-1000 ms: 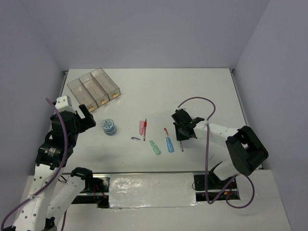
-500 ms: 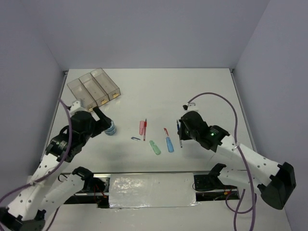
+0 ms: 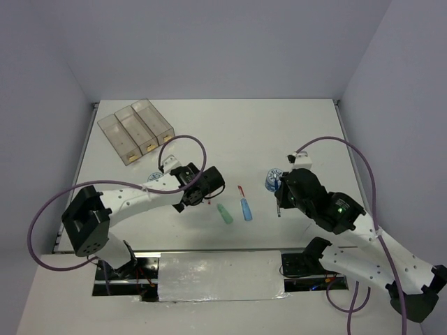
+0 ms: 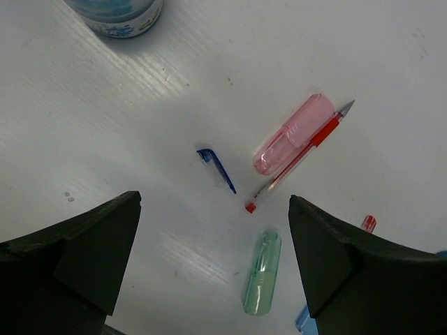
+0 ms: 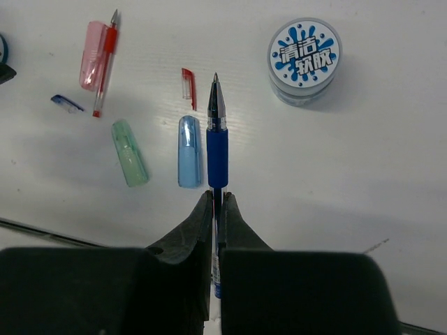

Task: Sort the stationery into containers
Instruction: Pick up the pen from the center of the board, then close the pen cap on the pen.

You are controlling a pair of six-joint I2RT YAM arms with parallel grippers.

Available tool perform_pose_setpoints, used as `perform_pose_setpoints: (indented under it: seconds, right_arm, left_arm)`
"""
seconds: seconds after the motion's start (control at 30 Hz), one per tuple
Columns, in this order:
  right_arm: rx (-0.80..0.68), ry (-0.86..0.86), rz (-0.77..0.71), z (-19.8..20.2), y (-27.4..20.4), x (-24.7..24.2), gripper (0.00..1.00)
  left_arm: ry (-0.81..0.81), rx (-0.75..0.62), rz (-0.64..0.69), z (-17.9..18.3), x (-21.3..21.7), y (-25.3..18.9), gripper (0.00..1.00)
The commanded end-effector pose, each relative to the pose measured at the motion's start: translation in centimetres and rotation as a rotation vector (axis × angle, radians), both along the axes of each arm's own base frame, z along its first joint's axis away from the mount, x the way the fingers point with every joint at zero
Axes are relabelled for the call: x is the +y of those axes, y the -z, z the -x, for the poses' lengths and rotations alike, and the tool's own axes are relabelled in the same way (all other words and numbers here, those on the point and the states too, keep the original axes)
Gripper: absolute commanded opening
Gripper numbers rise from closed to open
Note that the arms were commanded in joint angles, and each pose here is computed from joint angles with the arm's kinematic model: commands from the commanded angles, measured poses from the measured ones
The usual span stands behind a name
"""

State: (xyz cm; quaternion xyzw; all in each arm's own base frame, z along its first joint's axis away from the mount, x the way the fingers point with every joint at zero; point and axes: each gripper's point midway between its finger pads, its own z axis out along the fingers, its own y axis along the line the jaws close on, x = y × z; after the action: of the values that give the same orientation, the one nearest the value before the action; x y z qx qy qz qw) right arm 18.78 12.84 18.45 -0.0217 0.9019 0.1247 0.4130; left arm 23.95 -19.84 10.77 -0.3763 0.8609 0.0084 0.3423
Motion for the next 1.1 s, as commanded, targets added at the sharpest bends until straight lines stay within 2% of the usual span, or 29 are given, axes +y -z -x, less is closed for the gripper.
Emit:
perform_pose_setpoints:
  seconds: [0.0,0.07,0.4,0.83,1.07]
  right_arm:
    - [-0.025,0.017,-0.003,0.7,-0.8,-1.1,0.00]
    - [-0.027,0.010,-0.009,0.9,-1.0,-1.2,0.00]
    - [-0.028,-0.006,0.003,0.5,-0.4,-0.7,0.00]
    - [-0.026,-0.018,0.011,0.4,0.0,-0.5,0.00]
    - [-0.022,-0.013,0.019,0.3,0.2,-0.6,0.00]
  left_arm:
    - [-0.106,-0.050,0.025,-1.9,1.1,-0.3,0.99]
    - [-0.088,-0.018,0.079,-2.7,0.1,0.6,0.97]
    - [-0.080,0.150,0.128,-2.9,-0.8,6.3,0.96]
    - [-0.131,0.261,0.095,-0.8,0.0,9.3,0.92]
    - [-0.166,0.292,0.073,0.3,0.2,9.4,0.83]
